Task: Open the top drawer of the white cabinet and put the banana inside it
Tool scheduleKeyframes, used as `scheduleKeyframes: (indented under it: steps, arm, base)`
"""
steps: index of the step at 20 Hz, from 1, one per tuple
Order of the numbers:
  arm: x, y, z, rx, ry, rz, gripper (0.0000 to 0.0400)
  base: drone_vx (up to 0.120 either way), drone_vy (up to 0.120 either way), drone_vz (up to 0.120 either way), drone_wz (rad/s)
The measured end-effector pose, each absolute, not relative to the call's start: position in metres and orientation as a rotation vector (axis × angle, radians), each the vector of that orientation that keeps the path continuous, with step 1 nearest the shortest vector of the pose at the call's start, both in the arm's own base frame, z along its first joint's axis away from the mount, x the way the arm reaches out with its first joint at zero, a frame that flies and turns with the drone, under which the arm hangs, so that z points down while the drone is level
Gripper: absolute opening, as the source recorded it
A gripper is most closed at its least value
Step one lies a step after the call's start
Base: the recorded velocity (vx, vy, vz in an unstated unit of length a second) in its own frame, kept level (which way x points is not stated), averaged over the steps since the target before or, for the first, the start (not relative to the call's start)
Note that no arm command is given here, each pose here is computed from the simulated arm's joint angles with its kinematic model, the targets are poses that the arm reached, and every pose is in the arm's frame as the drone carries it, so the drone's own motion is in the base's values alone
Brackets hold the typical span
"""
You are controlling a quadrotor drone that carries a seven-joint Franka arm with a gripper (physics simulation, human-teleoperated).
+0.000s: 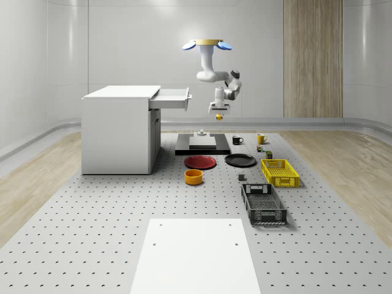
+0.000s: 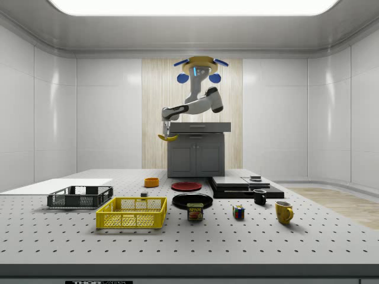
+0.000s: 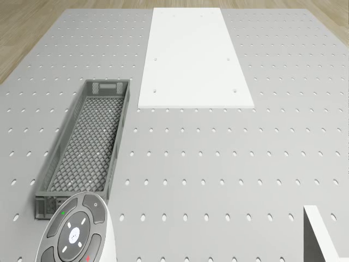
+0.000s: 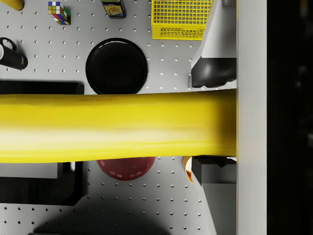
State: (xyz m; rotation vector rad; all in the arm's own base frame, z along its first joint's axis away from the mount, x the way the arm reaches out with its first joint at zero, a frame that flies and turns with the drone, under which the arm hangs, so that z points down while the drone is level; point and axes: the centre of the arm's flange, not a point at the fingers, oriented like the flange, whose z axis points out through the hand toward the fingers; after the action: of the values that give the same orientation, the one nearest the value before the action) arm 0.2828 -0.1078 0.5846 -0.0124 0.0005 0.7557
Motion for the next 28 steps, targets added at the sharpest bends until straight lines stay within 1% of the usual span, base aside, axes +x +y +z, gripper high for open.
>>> scheduleKeyframes:
  steps: [28]
  arm:
    - [0.2828,-0.1078,0.5846,-0.012,0.000,0.756,0.0192]
  base:
    - [-0.120,0.000,0.120,0.000]
